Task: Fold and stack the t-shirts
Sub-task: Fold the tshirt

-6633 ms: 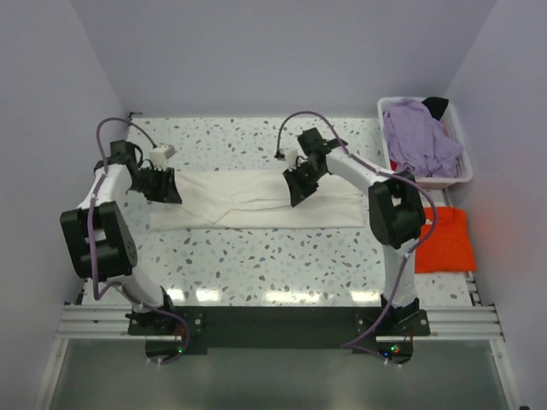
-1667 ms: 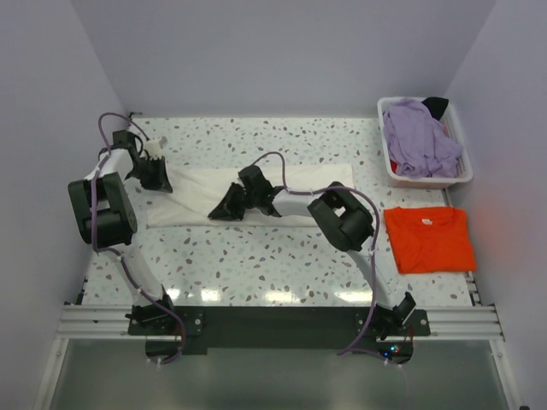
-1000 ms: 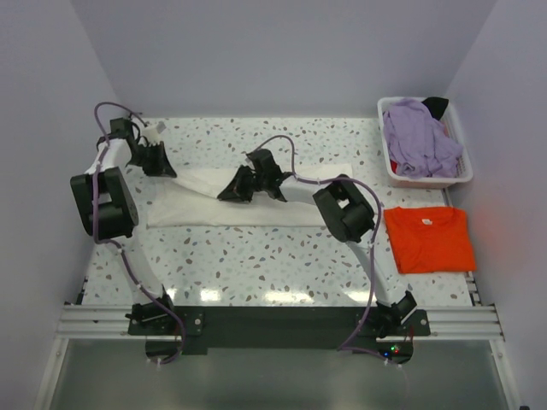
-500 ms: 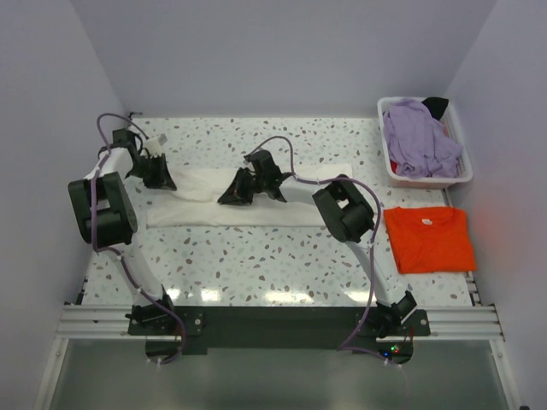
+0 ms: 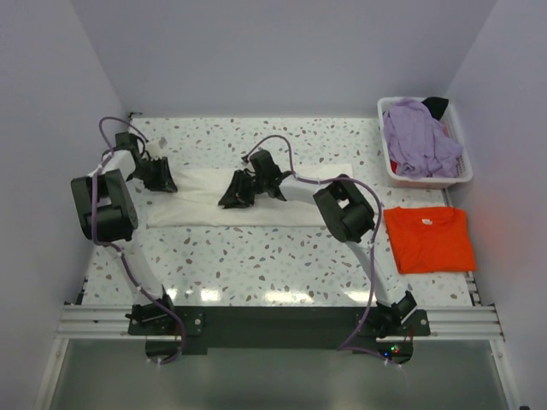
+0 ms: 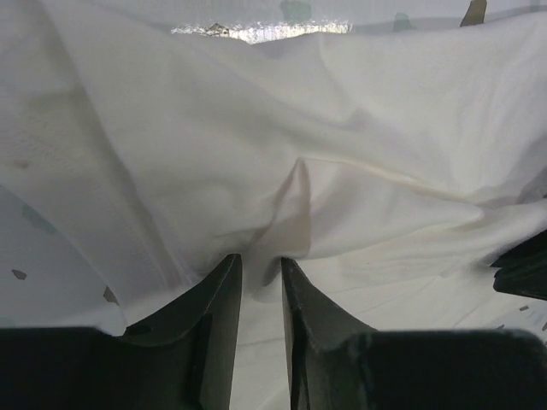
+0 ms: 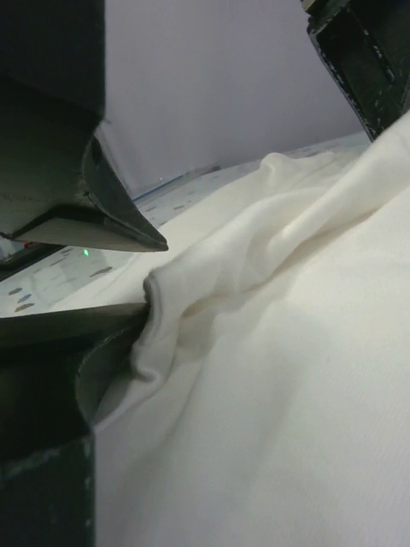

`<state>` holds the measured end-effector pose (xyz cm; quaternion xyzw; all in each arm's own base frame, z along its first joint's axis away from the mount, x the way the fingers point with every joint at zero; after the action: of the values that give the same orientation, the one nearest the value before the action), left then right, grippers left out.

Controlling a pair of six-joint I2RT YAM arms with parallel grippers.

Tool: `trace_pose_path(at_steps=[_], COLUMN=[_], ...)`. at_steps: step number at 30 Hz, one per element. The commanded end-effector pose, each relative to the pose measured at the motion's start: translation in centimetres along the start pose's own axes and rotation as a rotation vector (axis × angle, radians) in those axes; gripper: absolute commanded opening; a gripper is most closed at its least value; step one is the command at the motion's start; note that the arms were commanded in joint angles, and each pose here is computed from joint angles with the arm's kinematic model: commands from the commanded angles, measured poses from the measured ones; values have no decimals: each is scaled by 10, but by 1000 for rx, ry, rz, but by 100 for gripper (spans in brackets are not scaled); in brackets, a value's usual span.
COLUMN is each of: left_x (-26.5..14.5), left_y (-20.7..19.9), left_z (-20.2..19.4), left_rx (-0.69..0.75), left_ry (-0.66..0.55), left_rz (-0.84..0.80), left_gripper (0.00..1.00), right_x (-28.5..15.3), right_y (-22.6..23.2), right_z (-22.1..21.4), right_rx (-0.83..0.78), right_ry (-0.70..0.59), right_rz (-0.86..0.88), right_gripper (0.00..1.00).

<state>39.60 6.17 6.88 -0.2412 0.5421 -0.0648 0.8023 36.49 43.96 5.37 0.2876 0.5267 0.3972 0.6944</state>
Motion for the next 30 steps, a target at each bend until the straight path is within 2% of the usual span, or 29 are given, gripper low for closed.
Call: trace_pose_path(at_steps=[1, 4, 6, 9, 14, 17, 18, 21, 24, 30], left_x=[-38, -66, -72, -73, -46, -29, -25, -10, 3, 34], left_y=[-21, -35, -42, -62, -76, -78, -78, -73, -64, -38], left_z=[33, 40, 36, 26, 4, -1, -2, -4, -8, -11], left_rx=[96, 149, 168, 218, 233, 223, 211, 193, 185, 159], left_ry=[-153, -248, -266, -263, -196, -162, -150, -113, -84, 2], left_rz=[-31, -48, -66, -96, -112, -101, -94, -44, 27, 160], left_gripper=[32, 41, 41, 39, 32, 29, 28, 26, 26, 28], right_x=[-32, -58, -74, -102, -141, -158, -165, -191, -212, -234], right_y=[30, 45, 45, 40, 16, -11, -23, -54, -78, -115], right_z=[14, 12, 5, 4, 14, 12, 6, 14, 32, 53], right_rx=[-129, -229, -240, -349, -534, -600, -612, -649, -714, -825], right_ry=[20, 81, 138, 185, 205, 281, 347, 399, 391, 435], right_rz=[23, 39, 12, -26, -182, -299, -325, -433, -559, -751], right_gripper=[37, 48, 49, 47, 29, 25, 23, 22, 23, 23])
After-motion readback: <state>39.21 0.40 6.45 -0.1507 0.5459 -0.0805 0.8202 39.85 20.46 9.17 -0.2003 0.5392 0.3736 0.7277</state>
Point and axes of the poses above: each gripper's point midway between its finger pads, its own x axis out along the fingers, its own y axis along the line the jaws close on, z = x × y, the point moved 5 cm from there along -x, back along the fingers, and after that the axes turned 13 degrees about -x, right-handed, at the moved point
